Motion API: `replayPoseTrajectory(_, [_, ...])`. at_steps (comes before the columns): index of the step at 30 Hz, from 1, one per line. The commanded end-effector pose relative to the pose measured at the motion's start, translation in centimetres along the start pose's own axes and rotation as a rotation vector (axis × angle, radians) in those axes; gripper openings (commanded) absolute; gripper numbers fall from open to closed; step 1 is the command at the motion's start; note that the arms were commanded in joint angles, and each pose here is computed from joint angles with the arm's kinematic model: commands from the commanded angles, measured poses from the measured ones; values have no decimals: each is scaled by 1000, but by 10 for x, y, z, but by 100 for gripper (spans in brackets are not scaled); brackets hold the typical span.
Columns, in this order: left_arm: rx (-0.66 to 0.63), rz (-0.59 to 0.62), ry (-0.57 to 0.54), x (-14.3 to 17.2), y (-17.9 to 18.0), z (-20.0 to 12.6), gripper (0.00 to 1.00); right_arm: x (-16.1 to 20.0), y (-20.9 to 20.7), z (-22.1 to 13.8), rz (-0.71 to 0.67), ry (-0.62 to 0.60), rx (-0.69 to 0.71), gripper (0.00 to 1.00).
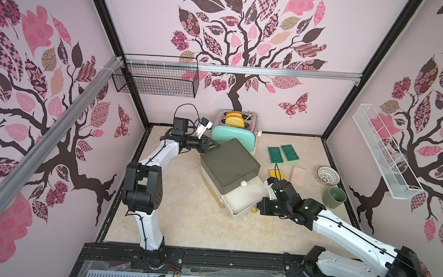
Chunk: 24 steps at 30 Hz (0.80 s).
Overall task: Take the sponge out of the drawer
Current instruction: Close the drawer in the storage box.
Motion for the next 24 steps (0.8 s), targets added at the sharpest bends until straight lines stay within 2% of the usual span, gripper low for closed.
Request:
replayPoseTrajectory(1, [-63,-68,70,31,23,10,47,-27,12,-3,-56,-100,-16,0])
replayPoseTrajectory(12, [-64,-64,77,33,21,12,47,-48,14,23,-104,-150,-5,0])
replayPoseTrajectory(24, [-61,-66,82,35,21,15,47,-58,-1,40,-178,-324,53,0])
Point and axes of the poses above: each gripper's point midway between its finger pads, its own z axis out along the fingers, its own y axis along the line the jaws close on, x = y × z, the point moved 4 cm from there along -z, back along the fingers, and after that the axes turned 12 degrees about -z, right-handed, at the moved point
